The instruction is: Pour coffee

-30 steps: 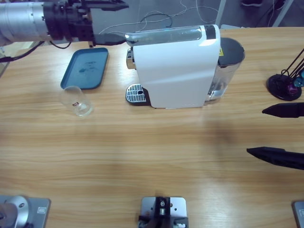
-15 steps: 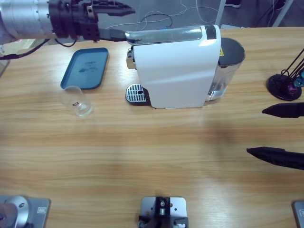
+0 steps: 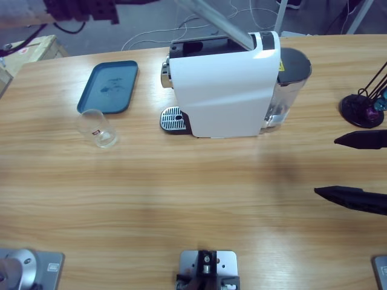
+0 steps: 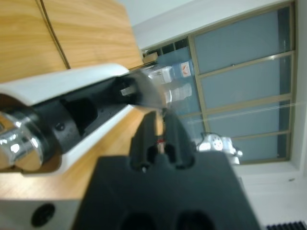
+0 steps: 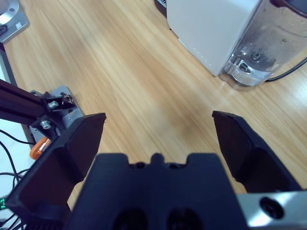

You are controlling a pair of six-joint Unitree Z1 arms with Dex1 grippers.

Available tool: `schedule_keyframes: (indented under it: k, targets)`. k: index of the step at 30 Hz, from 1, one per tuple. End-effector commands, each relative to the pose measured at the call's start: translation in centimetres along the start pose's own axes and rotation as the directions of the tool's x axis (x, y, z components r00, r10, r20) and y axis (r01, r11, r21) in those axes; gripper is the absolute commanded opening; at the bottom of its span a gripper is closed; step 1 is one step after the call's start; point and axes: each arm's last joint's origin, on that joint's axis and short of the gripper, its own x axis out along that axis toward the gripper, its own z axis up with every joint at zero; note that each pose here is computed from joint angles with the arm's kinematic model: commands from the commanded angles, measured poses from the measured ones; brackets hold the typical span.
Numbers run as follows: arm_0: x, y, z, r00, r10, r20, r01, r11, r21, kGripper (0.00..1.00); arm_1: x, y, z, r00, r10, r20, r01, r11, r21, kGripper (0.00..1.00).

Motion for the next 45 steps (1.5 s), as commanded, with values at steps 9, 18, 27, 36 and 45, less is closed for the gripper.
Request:
schedule_keyframes:
  k: [9,18,27,36,45]
  targets:
    - [-10.2,-4.8,-11.3,0.729,0.57,0.38,-0.68,0.539,0.497,0.987,-3.4,-0.9,1.3,0.954,-0.288,-0.086,0.3,0.929,0.216,0.979]
    - [-18.6,-2.4,-22.2,0.675,0.563,0.476,-0.721,0.37,0.585,0.865,-7.9,-2.1,-0.5,0.789,-0.614,0.015,0.482,0.634,0.604,0.549]
    - [-17.3,-1.9,-21.5,0.668,0.588,0.456,-0.719,0.352,0.599,0.807,-5.0,-5.0,0.5,0.787,-0.6,-0.139,0.578,0.641,0.505,0.655]
    - [-17.7,-2.6,-21.1,0.636,0.6,0.484,-0.748,0.328,0.576,0.816,-3.1,-10.2,0.1,0.732,-0.63,-0.258,0.61,0.438,0.66,0.678]
    - [-17.8,-2.5,-21.3,0.636,0.602,0.483,-0.748,0.328,0.577,0.904,0.7,-13.3,-0.7,0.743,-0.582,-0.331,0.624,0.423,0.657,0.678]
